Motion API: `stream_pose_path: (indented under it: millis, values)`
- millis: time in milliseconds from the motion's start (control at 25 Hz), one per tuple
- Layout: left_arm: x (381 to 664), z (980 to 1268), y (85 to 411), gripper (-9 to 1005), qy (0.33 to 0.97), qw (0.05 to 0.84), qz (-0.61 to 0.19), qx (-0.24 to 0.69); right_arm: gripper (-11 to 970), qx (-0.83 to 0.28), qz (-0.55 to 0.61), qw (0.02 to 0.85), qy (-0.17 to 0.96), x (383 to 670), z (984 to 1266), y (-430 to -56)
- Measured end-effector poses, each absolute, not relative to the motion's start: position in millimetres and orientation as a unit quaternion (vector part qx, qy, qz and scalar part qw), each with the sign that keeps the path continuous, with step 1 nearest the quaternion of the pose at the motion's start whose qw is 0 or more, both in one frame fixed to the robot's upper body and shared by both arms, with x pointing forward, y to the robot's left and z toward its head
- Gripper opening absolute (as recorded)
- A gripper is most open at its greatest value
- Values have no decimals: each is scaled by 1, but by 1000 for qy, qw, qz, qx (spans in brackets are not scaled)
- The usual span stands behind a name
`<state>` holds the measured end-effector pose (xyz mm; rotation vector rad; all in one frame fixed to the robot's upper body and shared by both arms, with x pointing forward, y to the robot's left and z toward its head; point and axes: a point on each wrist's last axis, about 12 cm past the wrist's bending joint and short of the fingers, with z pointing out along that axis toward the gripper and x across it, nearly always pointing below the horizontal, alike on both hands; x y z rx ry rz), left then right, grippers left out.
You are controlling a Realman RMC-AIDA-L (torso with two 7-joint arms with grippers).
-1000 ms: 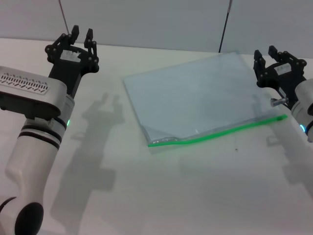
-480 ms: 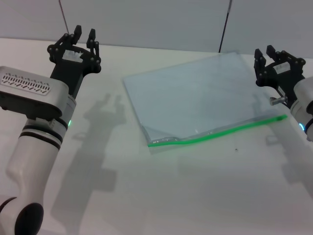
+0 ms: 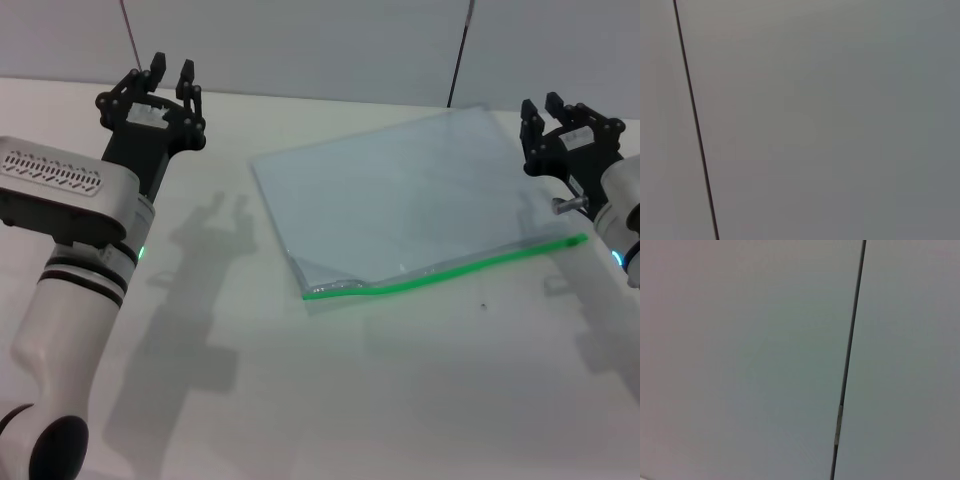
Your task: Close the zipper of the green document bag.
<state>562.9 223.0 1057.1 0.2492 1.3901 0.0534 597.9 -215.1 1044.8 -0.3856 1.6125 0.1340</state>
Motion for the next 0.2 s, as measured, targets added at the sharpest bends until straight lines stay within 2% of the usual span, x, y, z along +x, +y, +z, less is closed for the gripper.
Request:
stream_pose_path:
  millis: [200]
  values:
    - [562, 1056, 222, 274, 639, 759, 24, 122, 264, -168, 56, 674, 717, 599, 1045, -217]
